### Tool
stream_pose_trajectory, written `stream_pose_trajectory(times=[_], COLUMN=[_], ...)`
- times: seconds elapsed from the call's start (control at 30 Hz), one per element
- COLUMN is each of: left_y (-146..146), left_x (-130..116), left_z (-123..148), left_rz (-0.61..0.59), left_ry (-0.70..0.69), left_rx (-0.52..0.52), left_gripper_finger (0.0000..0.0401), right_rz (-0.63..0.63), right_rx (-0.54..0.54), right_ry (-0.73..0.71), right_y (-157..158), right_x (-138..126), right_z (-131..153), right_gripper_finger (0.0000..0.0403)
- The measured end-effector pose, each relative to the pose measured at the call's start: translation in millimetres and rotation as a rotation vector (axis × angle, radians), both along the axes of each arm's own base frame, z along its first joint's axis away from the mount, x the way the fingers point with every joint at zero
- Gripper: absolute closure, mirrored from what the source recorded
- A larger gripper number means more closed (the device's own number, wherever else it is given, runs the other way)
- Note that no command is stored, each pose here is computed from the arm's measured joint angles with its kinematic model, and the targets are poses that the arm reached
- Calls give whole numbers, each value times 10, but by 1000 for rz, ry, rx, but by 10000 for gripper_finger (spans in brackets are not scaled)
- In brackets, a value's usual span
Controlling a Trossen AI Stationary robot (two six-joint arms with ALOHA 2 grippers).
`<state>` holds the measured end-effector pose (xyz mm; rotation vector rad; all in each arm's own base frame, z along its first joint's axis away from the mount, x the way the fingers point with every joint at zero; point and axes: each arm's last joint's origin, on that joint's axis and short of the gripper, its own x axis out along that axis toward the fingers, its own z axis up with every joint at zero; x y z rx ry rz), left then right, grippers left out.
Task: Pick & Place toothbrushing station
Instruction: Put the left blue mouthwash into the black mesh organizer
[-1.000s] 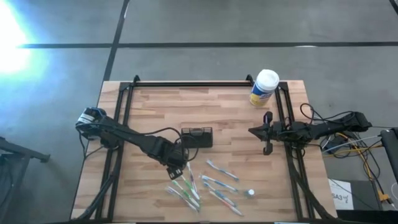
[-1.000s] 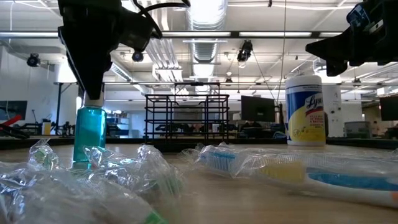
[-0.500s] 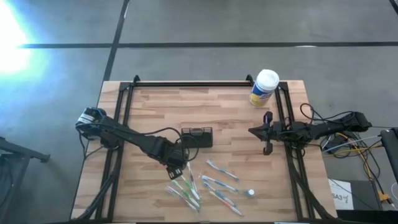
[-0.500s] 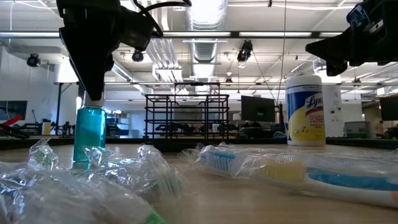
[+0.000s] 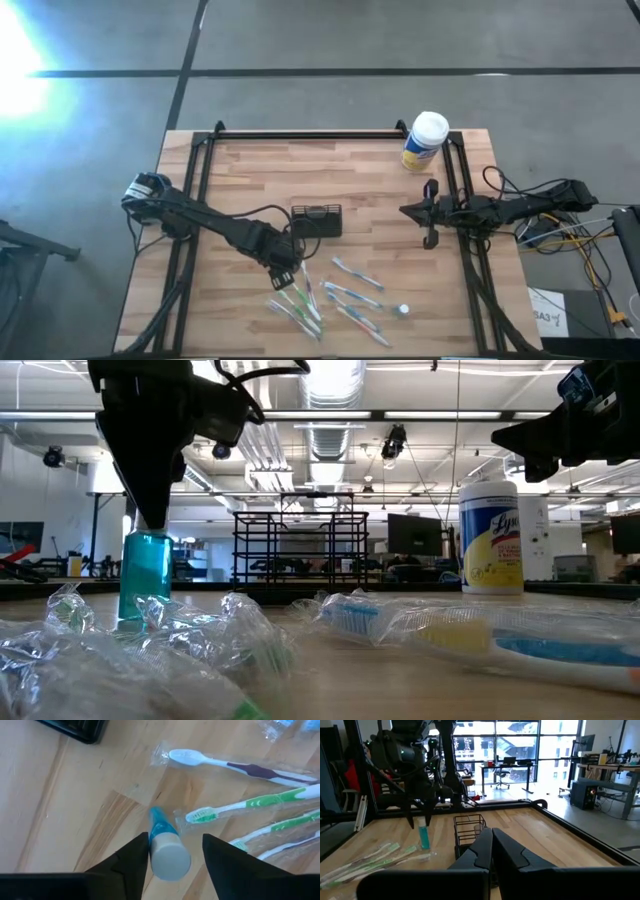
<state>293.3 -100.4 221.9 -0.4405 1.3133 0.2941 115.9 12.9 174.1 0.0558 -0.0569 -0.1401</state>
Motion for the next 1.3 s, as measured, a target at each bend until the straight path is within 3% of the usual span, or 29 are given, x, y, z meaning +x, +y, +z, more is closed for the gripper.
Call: stream_pose_trajectory(times=[0.17,0.33,0.6,0.8,1.07,1.3], left_y=[1,2,3,21,257,452], left_x=[-1,-3,-4,-50,-547,-1160], left_z=[0,0,71,459,892,708], left_rz=[-9,-32,-77,-235,-287,-254], left_ry=[1,2,10,-111,-292,-412], left_rx=[3,10,24,62,140,101], left_gripper_finger=[242,301,303,303,303,303], right_rz=[0,0,-1,-2,-3,-3], right_rx=[0,0,0,0,1,-1], right_ry=[0,0,0,0,2,5], right_y=[0,0,0,-1,-1,-1], right_x=[0,0,0,0,1,2], right_z=[0,0,0,0,-1,-4], right_gripper_finger=[394,394,394,394,394,394])
